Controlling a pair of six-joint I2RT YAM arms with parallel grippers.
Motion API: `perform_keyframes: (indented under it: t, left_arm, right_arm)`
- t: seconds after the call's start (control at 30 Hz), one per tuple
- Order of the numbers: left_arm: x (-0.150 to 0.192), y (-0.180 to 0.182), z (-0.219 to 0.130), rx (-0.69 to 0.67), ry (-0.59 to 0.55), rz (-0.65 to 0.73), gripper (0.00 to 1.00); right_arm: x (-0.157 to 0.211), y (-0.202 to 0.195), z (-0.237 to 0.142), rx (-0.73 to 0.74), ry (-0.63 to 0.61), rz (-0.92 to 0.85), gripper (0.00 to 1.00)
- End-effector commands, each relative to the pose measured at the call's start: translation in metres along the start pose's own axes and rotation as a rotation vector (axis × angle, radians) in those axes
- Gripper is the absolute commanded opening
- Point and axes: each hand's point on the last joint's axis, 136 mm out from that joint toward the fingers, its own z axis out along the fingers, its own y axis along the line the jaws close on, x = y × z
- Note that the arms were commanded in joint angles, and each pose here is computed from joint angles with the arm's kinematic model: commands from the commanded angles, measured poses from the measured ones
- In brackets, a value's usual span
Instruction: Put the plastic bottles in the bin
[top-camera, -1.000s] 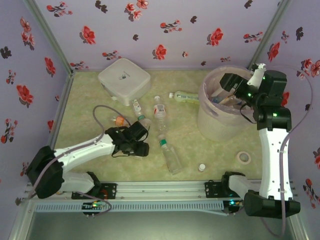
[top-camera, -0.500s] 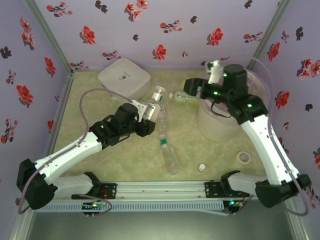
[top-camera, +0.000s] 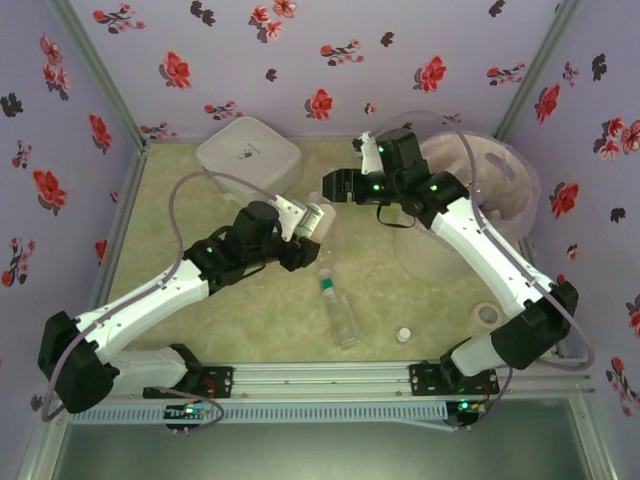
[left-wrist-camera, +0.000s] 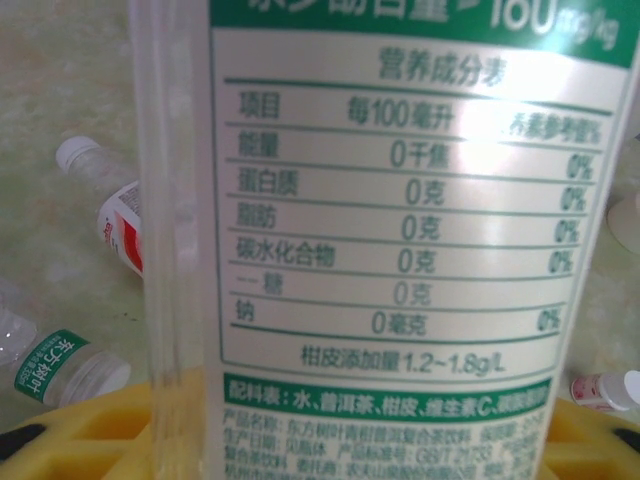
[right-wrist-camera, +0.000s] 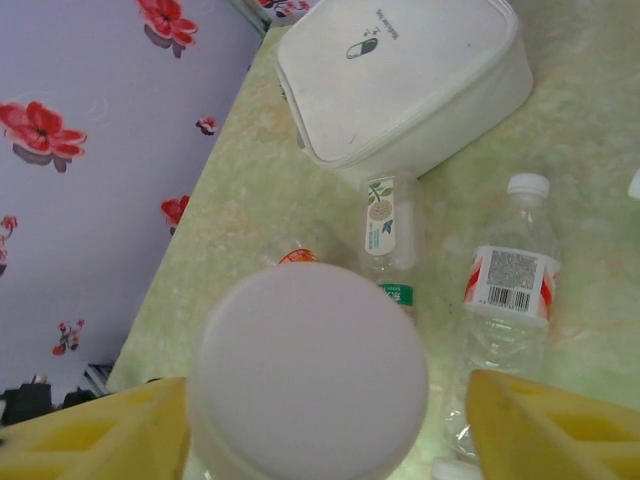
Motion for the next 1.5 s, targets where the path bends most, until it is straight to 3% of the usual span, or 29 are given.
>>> perform_keyframes:
  t: [0.0, 0.07, 0.2, 0.27, 0.37, 0.47, 0.53, 0.73, 0.87, 0.97, 1.13, 1.47]
  left_arm:
    - [-0.015, -0.004, -0.002, 0.027, -0.052, 0.019, 0.14]
    - [-0.014, -0.004, 0.001, 0.026, -0.046, 0.017, 0.14]
    - [-0.014, -0.003, 0.003, 0.023, -0.042, 0.018, 0.16]
    - [-0.015, -0.003, 0.003, 0.021, -0.044, 0.016, 0.23]
    - [-0.017, 0.001, 0.002, 0.000, -0.052, 0.006, 0.50]
    - [-0.015, 0.005, 0.003, -0.021, -0.052, -0.010, 0.88]
    - [-0.011, 0.009, 0.005, -0.036, -0.041, -0.022, 1.00]
    - [-0.001, 0.020, 0.007, -0.075, -0.020, -0.057, 1.00]
    - [0.004, 0.027, 0.010, -0.093, -0.006, -0.083, 1.00]
    - [0.007, 0.029, 0.017, -0.098, 0.016, -0.093, 1.00]
    - [0.012, 0.031, 0.022, -0.103, 0.035, -0.106, 1.00]
    - [0.019, 0.034, 0.021, -0.110, 0.048, -0.111, 1.00]
  right_arm:
    - [-0.014, 0.007, -0.004, -0.014, -0.054, -0.028, 0.62]
    - [-0.015, 0.005, -0.005, -0.006, -0.065, -0.029, 0.52]
    - [-0.017, 0.005, -0.008, -0.004, -0.078, -0.035, 0.42]
    - [-0.020, 0.006, -0.010, -0.004, -0.089, -0.037, 0.36]
    - [-0.030, 0.009, -0.021, -0.009, -0.123, -0.052, 0.30]
    - [-0.045, 0.014, -0.041, -0.002, -0.174, -0.079, 0.26]
    - [-0.059, 0.016, -0.063, 0.017, -0.228, -0.101, 0.24]
    - [-0.099, 0.004, -0.167, 0.181, -0.488, -0.164, 0.16]
    - [-0.112, -0.023, -0.243, 0.439, -0.691, -0.206, 0.08]
    - [-0.113, -0.037, -0.277, 0.582, -0.751, -0.227, 0.07]
    - [-0.102, -0.068, -0.292, 0.792, -0.719, -0.237, 0.06]
    - [-0.072, -0.127, -0.256, 0.850, -0.555, -0.120, 0.05]
